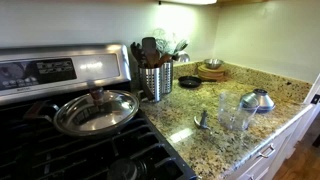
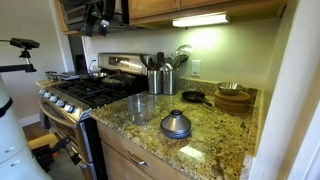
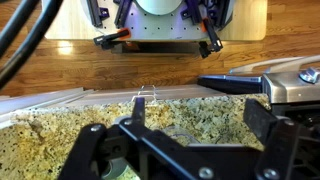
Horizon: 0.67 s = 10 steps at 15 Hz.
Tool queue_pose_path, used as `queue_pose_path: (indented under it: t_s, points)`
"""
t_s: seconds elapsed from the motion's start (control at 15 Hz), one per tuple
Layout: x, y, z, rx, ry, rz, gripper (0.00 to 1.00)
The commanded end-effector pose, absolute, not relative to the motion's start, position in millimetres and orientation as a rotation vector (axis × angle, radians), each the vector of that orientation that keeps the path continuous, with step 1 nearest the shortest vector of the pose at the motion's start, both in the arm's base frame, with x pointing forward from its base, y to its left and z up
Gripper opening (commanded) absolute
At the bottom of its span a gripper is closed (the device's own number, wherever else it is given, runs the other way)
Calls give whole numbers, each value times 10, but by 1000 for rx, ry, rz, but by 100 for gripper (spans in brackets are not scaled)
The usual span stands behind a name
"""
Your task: Put the blades in the bowl
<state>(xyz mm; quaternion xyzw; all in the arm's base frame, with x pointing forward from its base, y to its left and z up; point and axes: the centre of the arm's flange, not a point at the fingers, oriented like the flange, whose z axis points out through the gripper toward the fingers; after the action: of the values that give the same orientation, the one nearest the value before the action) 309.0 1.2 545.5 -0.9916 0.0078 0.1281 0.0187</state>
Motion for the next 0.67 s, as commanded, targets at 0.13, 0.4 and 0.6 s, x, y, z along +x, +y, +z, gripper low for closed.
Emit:
queue_pose_path:
  t_s: [0.13,0.4,0.6]
  points:
    - [3090,12,5455,-3079,24,398,100]
    - [3112,64,5443,-3084,31,388,100]
    - [3179,262,5405,-3112,36,356,100]
